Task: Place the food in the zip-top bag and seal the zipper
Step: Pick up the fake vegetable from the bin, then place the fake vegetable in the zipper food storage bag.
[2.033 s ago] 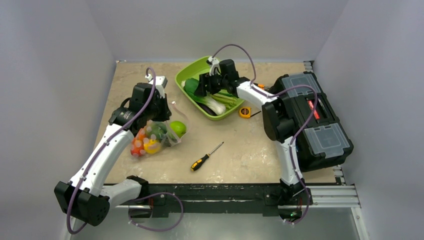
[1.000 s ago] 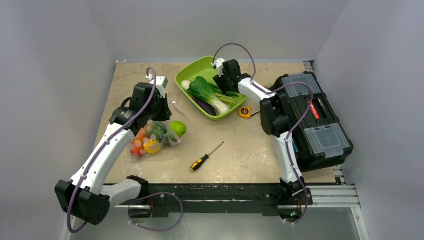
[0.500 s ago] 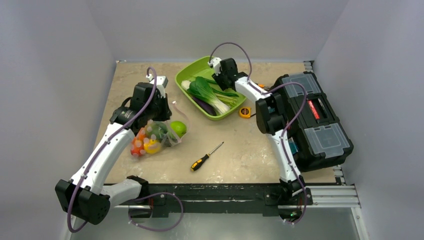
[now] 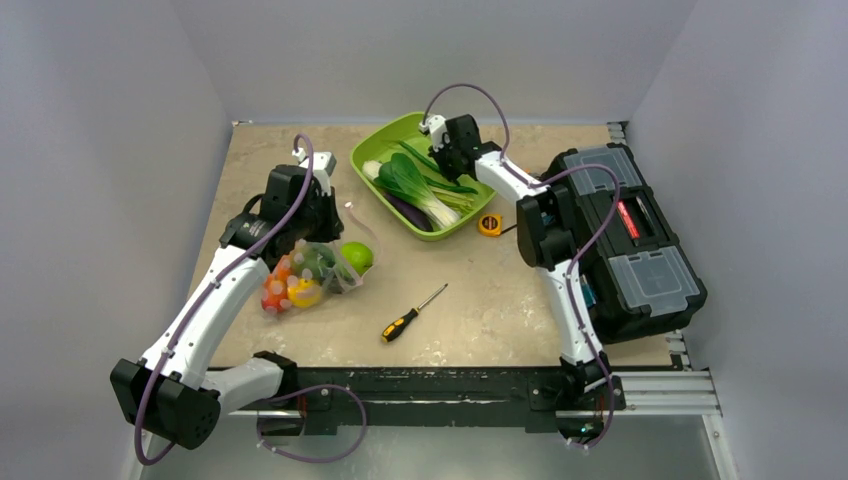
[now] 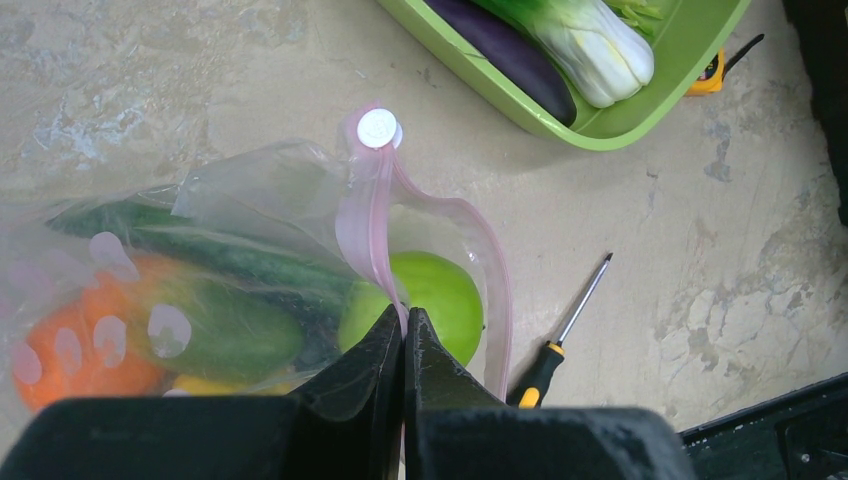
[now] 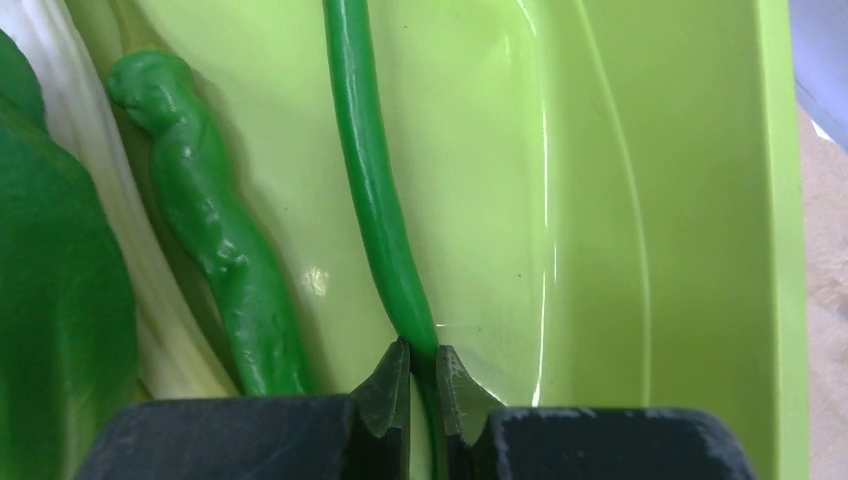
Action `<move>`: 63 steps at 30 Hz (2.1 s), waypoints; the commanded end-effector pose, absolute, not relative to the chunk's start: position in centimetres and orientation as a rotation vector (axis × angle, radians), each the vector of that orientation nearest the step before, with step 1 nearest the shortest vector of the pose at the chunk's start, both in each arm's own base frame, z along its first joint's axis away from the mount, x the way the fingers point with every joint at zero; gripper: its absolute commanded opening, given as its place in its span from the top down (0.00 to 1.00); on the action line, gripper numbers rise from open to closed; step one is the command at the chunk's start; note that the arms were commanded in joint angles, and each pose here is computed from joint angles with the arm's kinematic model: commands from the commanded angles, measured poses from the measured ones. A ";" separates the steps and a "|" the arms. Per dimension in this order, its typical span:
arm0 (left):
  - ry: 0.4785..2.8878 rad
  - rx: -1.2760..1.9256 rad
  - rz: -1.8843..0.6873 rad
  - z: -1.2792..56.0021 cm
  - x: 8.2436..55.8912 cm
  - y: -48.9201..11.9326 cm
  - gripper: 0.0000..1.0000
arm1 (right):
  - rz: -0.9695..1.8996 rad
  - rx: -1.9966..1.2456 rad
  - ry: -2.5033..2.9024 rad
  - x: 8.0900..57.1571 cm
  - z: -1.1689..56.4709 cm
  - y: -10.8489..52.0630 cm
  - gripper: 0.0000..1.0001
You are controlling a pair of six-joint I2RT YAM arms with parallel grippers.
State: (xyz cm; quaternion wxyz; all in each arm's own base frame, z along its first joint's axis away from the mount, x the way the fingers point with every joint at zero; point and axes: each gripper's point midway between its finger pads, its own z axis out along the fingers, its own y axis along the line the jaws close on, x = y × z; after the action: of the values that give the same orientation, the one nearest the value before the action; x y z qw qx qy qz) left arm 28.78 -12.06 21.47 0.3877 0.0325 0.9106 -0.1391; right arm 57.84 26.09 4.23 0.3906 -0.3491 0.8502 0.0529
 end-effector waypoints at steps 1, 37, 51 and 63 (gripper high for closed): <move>2.267 0.094 -0.379 22.7 29.3 -12.6 1.00 | 0.209 -0.703 2.056 58.8 10.8 27.5 1.00; 2.274 0.094 -0.385 22.7 29.2 -12.6 1.00 | 0.856 -0.727 2.293 28.3 19.4 31.4 1.00; 2.278 0.085 -0.331 22.6 29.4 -11.9 1.00 | 1.020 -1.085 2.346 17.3 19.3 29.1 1.00; 2.280 0.098 -0.353 22.5 29.4 -12.2 1.00 | 0.959 -1.101 2.334 19.2 18.9 31.7 1.00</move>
State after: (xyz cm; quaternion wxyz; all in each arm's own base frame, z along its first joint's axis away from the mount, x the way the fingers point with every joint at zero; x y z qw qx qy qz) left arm 28.80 -11.87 21.21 0.3844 0.0306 0.9130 -0.1331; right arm 17.08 30.03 17.79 0.1625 -0.3859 0.8387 0.3483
